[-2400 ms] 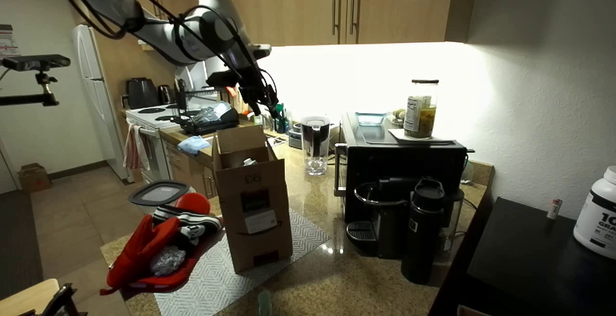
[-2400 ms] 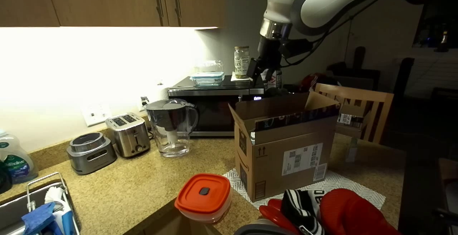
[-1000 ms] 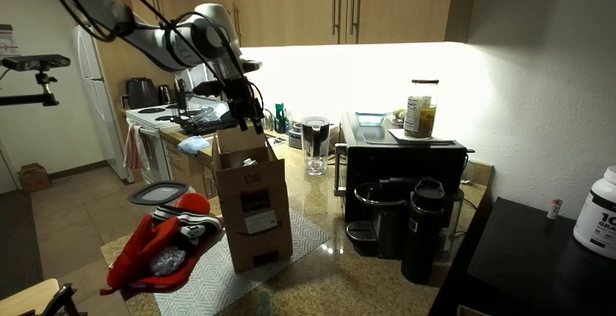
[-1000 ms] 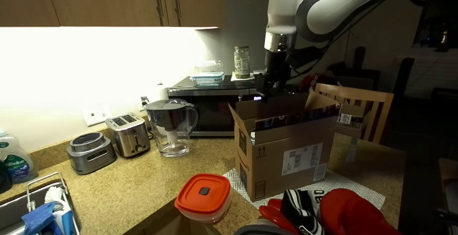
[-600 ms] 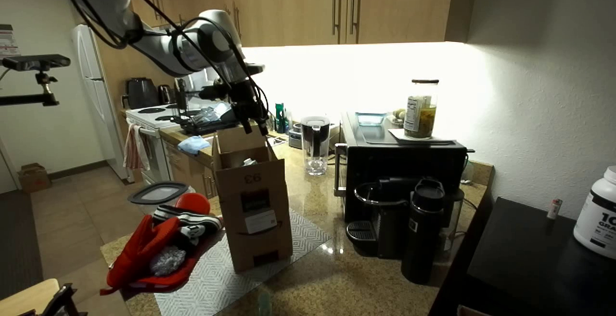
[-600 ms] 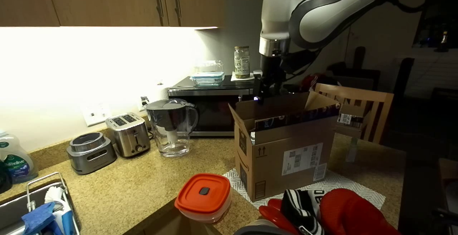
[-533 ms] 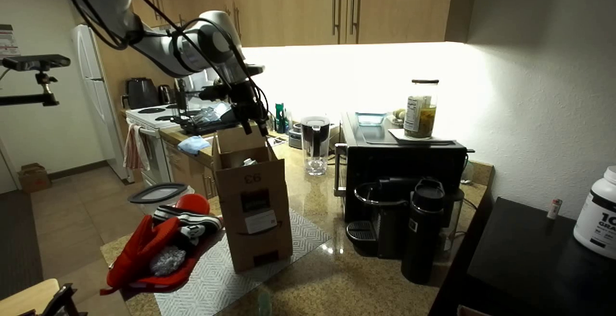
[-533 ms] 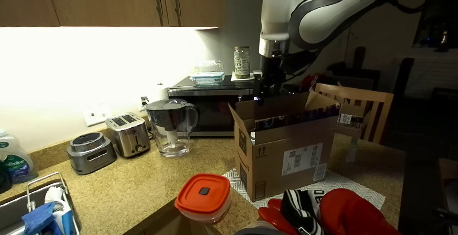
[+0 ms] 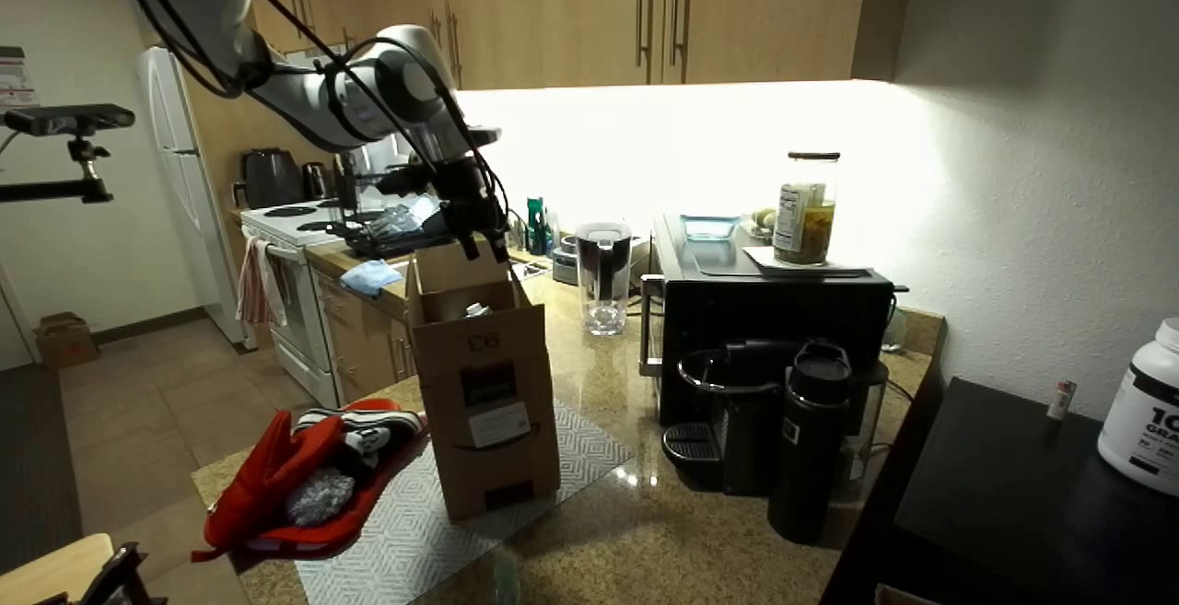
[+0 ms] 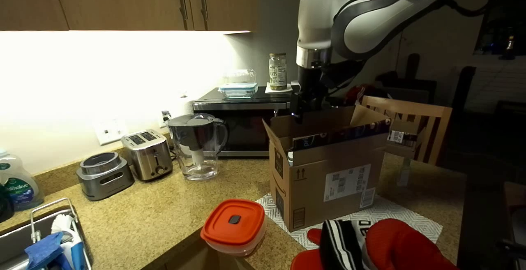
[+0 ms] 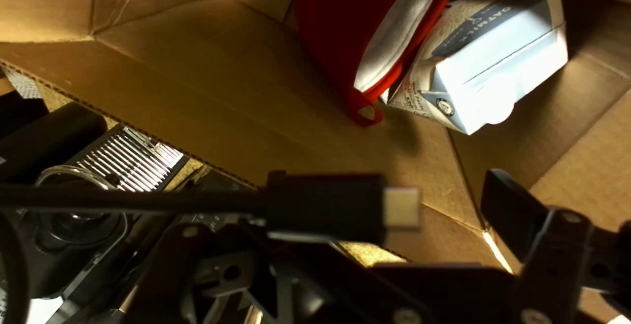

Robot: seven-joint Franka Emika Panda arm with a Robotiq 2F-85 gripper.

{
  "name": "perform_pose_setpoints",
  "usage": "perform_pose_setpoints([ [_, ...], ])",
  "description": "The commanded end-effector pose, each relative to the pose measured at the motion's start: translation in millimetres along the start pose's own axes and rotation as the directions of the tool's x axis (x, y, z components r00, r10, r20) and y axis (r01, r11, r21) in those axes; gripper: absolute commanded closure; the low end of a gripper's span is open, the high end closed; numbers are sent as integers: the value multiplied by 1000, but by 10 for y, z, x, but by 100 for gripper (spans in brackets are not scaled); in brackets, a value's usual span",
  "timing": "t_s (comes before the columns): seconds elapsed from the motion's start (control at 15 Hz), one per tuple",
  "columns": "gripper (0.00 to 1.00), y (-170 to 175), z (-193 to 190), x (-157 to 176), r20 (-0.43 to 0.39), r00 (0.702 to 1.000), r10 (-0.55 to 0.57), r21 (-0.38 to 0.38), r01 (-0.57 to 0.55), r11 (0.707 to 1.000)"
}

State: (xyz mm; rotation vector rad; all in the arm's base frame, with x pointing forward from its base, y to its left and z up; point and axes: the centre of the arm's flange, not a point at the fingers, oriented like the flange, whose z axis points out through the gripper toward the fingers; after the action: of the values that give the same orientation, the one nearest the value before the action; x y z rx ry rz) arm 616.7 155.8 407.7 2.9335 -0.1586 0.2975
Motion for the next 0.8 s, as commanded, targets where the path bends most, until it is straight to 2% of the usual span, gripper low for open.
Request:
perform_pose_setpoints([
  [0.0,0,-45,-27,-93,0,1000,22,-34,-22,999],
  [0.33,0,-115,-6,-112,4,999,49,-38,-49,998],
  [0.73,0,-119,223,-50,44,990,132,-73,-129,989],
])
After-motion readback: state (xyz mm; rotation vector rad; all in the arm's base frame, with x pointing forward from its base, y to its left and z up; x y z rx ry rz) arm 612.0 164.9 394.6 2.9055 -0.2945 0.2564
